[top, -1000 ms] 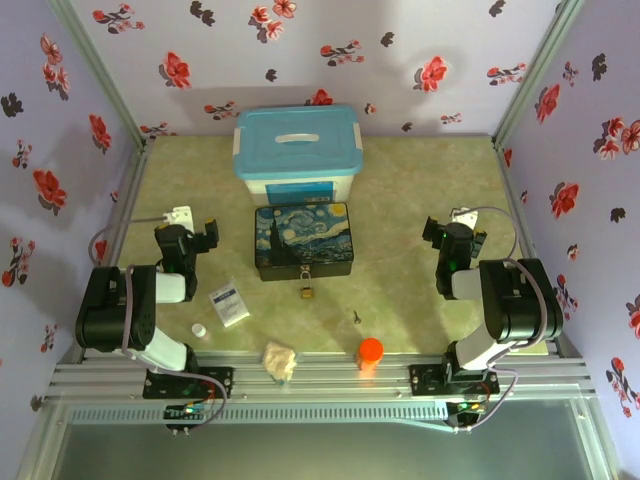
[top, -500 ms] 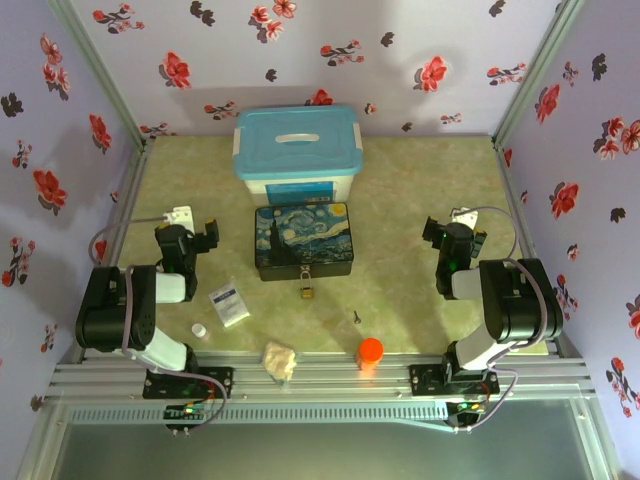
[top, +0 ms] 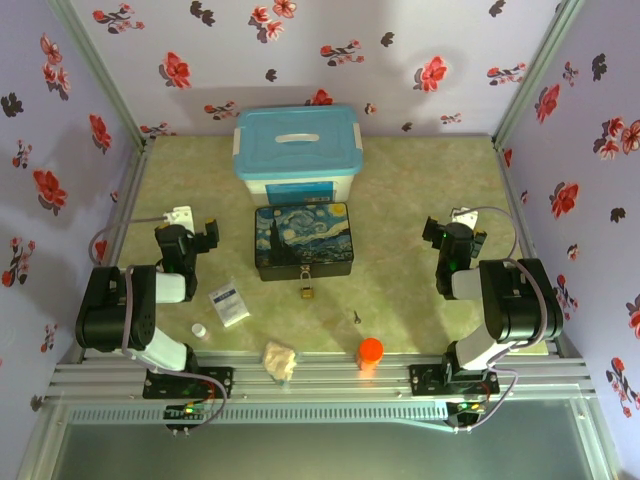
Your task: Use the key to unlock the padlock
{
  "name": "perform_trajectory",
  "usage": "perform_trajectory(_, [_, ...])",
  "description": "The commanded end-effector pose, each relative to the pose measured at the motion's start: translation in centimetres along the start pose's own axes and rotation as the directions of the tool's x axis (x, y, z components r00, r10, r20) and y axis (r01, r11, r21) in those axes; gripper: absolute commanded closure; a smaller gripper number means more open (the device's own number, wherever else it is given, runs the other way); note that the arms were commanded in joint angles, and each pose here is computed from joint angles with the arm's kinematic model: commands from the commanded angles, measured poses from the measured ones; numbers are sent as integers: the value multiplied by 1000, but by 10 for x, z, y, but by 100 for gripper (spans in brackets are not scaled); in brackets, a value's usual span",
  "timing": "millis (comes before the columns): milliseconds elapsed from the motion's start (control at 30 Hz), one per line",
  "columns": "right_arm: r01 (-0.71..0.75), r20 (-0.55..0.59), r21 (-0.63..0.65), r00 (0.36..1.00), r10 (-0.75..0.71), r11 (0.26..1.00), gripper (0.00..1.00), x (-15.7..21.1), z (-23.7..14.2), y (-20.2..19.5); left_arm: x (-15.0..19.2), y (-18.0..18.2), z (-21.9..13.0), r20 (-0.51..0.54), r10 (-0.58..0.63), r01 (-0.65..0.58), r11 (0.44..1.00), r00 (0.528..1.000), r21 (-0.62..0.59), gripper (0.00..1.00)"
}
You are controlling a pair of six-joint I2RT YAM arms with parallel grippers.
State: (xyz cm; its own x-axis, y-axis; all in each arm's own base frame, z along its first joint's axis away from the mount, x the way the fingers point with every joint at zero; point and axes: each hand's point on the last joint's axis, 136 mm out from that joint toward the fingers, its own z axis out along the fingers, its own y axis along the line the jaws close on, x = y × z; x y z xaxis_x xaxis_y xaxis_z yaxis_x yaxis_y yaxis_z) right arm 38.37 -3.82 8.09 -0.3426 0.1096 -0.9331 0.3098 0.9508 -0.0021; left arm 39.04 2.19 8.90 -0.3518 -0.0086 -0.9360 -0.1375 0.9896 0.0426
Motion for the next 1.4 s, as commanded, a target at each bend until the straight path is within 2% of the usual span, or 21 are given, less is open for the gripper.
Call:
perform_trajectory(0, [-15,36,15,999,15,1000,1,-10,0,-2,-8,0,4,16,20,-20,1000,1000,2,0])
perform_trajectory(167, [-16,38,13,999,16,1000,1,-11,0,-2,-8,0,4,15,18,-18,1000,1000,1,0])
perform_trajectory(267, [6,34,-41,999,-4,999,1,-14,-1,8,-11,0,5,6,22,-22,1000,1000,3,0])
perform_trajectory(400, [27,21,-63,999,-25,998,1,-32,-12,12,-33,6,-5,-18,17,-18,1000,1000,-25,0])
perform_trajectory(500, [41,42,-89,998,-37,995,1,-51,-26,18,-55,8,-19,34,10,-8,999,999,-31,0])
perform_trajectory(600, [-11,4,-126,1000,12,992,1,-63,-37,25,-78,10,-35,104,-122,125,992,987,-19,0])
perform_trajectory(667, [-98,-49,-159,995,92,982,1,-70,-42,32,-91,14,-43,97,-294,297,955,951,-18,0])
perform_trajectory(733, [-187,-163,-202,974,155,961,1,-65,-46,42,-96,4,-49,33,-402,401,915,915,32,0])
perform_trajectory(867, [-259,-344,-386,931,122,885,2,-57,-71,79,-99,-39,-62,-65,-477,475,835,876,277,0])
perform_trajectory(967, [-236,-412,-433,910,41,870,3,-46,-97,97,-91,-51,-76,-148,-538,556,772,830,309,0])
perform_trajectory(1033, [-172,-456,-446,888,-57,879,5,-32,-114,107,-81,-67,-88,-220,-489,536,784,844,314,0])
perform_trajectory(1133, [-85,-537,-464,819,-204,882,9,0,-140,121,-74,-84,-107,-295,-399,484,814,868,321,0])
perform_trajectory(1267, [23,-578,-551,711,-401,834,22,38,-178,142,-64,-118,-134,-362,-293,433,804,885,407,0])
perform_trajectory(1367, [27,-599,-607,641,-480,794,31,60,-202,151,-55,-137,-149,-409,-239,421,790,881,446,0])
